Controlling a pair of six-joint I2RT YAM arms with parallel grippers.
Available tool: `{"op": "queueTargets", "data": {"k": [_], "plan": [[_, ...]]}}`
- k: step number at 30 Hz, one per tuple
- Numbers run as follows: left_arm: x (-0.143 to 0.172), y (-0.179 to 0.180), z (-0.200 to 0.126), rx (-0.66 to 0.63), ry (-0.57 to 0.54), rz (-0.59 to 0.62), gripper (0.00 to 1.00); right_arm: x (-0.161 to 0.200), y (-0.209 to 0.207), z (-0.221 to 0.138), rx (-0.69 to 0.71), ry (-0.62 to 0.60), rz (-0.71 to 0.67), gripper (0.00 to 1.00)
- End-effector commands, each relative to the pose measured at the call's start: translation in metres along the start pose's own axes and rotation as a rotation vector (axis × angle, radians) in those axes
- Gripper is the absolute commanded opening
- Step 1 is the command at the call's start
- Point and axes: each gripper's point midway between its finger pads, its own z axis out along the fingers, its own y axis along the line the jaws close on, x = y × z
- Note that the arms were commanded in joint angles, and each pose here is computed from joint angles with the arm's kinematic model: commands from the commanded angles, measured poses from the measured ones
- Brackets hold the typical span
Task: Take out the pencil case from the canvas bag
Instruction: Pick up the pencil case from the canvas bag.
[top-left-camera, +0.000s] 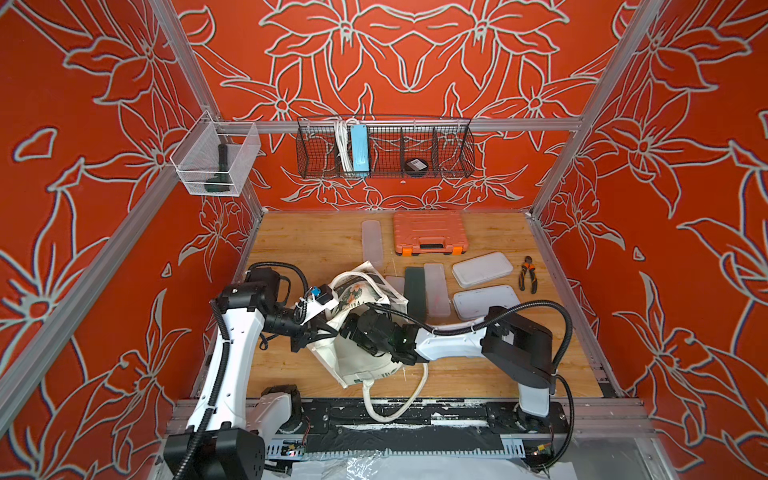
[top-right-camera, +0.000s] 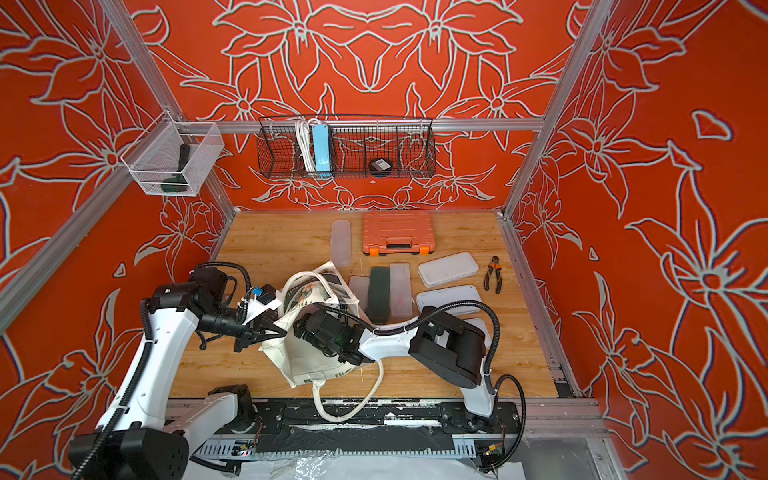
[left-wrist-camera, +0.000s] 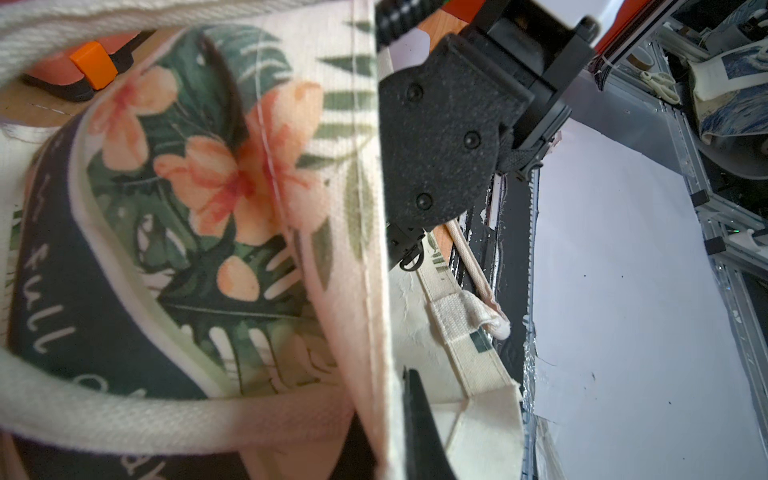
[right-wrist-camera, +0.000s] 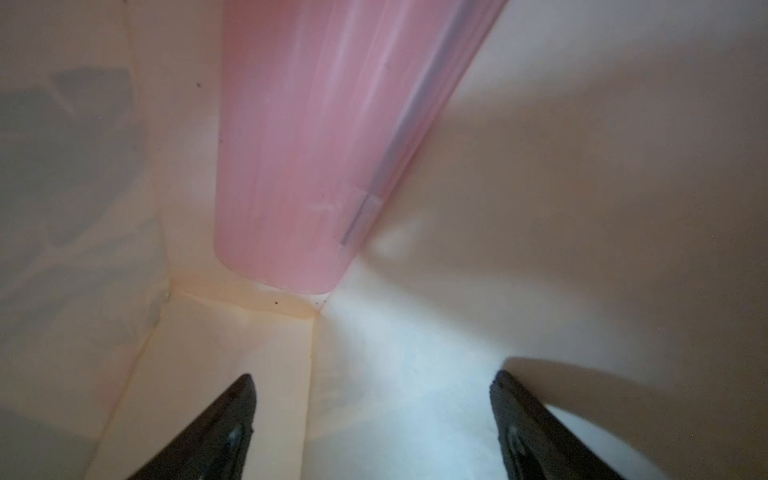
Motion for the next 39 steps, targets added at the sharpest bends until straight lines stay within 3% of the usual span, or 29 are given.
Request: {"op": "queueTargets", "data": {"k": [1, 10, 17, 26, 34, 36, 39], "plan": [[0.001, -0.022, 0.001, 0.063, -0.006, 0.043, 0.00, -0.002, 0.014, 0.009, -0.042, -0.021, 0.137, 0.90], [-0.024, -0.034, -0.012, 0.048, -0.073, 0.184, 0.00, -0.006, 0.024, 0.040, -0.061, -0.043, 0.271, 0.91], [-0.058, -0.066, -0.033, 0.042, -0.185, 0.296, 0.00, -0.011, 0.018, 0.058, -0.058, -0.041, 0.334, 0.91], [-0.083, -0.091, -0.049, 0.001, -0.271, 0.358, 0.00, -0.030, -0.030, 0.061, 0.124, -0.072, 0.324, 0.89], [-0.073, -0.092, -0.045, -0.003, -0.242, 0.355, 0.00, -0.045, -0.042, 0.067, 0.140, -0.077, 0.274, 0.63], [-0.064, -0.087, -0.040, -0.011, -0.211, 0.351, 0.00, -0.052, -0.027, 0.063, 0.097, -0.085, 0.207, 0.54], [-0.045, -0.071, -0.029, -0.044, -0.150, 0.333, 0.00, -0.053, 0.016, 0.052, 0.018, -0.066, 0.031, 0.51]]}}
